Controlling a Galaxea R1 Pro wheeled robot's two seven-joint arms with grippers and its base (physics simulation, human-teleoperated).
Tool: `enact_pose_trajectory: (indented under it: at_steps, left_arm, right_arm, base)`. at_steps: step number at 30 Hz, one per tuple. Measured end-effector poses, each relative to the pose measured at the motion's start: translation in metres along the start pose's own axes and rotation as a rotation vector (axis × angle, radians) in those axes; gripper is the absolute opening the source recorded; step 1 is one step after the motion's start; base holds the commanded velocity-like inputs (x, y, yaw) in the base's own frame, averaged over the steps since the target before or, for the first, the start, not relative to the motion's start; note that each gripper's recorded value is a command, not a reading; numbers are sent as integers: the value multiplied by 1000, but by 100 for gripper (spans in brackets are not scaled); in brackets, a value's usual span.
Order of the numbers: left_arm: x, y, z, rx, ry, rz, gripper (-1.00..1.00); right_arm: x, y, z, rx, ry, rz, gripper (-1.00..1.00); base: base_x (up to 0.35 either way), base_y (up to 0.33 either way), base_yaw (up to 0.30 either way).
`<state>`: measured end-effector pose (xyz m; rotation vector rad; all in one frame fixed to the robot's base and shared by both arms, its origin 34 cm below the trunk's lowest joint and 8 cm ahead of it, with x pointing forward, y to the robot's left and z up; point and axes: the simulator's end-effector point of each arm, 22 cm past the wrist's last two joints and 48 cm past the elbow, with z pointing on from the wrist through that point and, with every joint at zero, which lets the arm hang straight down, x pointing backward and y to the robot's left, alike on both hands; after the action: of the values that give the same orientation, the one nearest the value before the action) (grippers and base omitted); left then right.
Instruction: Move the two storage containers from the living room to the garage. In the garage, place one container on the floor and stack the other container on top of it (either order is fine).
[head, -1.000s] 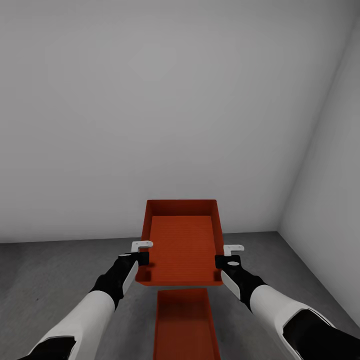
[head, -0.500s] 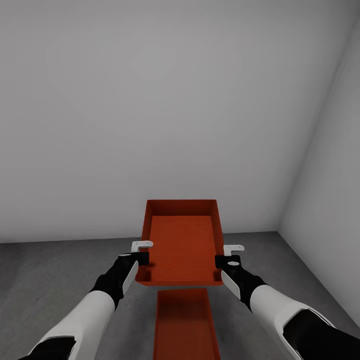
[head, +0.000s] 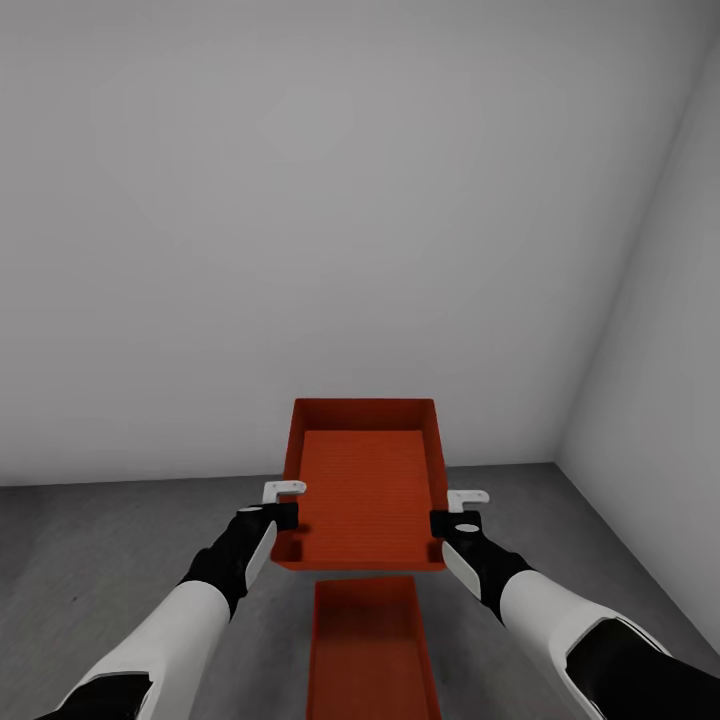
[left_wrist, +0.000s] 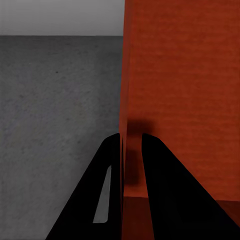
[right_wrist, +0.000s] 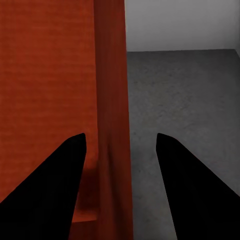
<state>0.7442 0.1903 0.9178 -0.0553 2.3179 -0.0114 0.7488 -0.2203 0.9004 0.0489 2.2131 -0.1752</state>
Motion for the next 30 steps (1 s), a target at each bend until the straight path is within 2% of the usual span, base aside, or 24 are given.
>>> enact_pose_trajectory:
  at_steps: [30]
  left_arm:
    - [6, 1, 18, 1, -2, -2, -100]
  right_arm:
    - [7, 4, 17, 2, -2, 0, -100]
  base:
    - [0, 0, 0]
